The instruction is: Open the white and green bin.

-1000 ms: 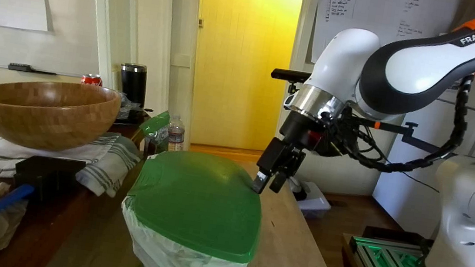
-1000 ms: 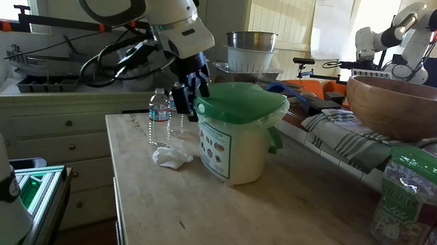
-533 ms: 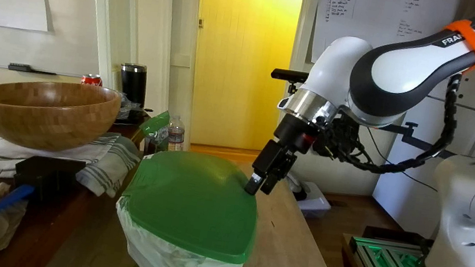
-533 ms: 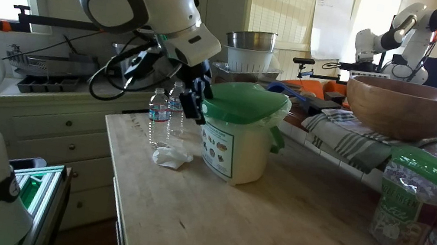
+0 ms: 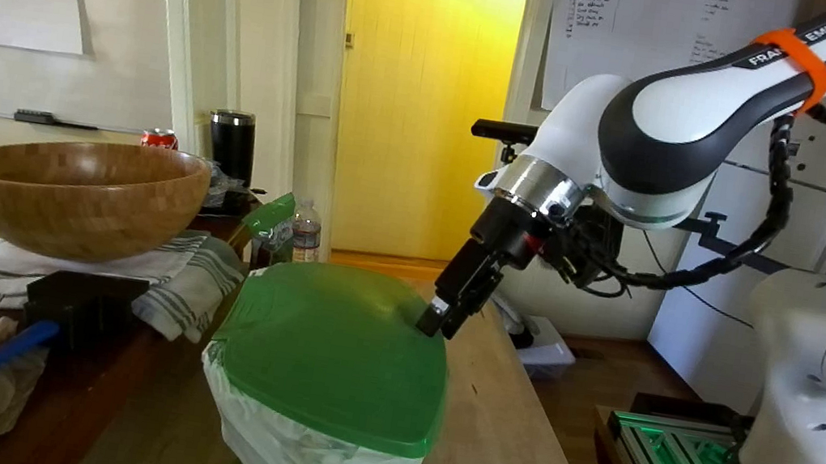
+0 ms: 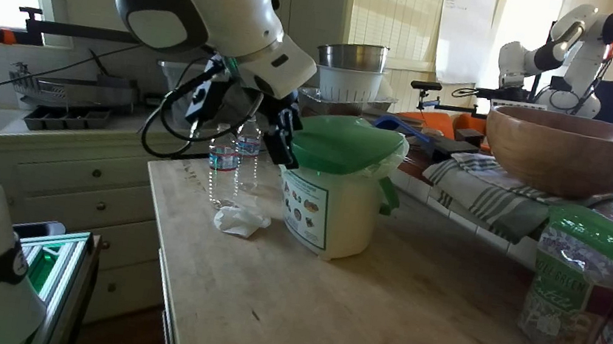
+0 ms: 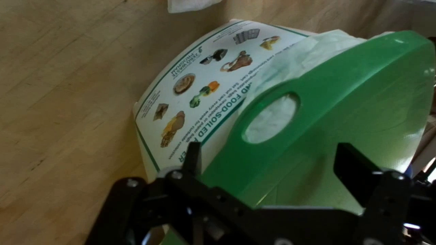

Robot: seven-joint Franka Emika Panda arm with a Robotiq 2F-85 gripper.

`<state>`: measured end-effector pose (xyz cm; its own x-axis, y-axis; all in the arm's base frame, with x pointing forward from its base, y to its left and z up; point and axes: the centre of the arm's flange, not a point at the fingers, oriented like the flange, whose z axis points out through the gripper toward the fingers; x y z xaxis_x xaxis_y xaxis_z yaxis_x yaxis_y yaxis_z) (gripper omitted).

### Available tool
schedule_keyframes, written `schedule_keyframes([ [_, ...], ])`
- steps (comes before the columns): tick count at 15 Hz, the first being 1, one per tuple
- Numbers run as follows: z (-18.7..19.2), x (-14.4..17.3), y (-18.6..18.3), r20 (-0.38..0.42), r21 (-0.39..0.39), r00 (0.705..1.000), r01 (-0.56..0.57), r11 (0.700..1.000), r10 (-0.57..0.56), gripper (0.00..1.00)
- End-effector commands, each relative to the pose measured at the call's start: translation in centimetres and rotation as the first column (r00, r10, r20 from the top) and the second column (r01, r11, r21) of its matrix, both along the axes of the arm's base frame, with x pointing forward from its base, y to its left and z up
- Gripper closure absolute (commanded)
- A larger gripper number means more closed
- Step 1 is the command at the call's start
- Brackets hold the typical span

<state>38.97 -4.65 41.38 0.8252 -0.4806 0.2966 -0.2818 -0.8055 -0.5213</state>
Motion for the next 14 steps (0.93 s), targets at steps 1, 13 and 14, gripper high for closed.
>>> schedule_keyframes([
  [1, -2.9, -2.8, 0.8, 0.045, 0.041, 0.999, -0.005, 0.999, 0.003, 0.00],
  [13, -4.1, -3.5, 1.9, 0.158, 0.169, 0.985, 0.046, 0.985, -0.073, 0.00],
  [14, -4.0, -3.7, 2.1, 0.171, 0.172, 0.983, 0.038, 0.984, -0.068, 0.00],
])
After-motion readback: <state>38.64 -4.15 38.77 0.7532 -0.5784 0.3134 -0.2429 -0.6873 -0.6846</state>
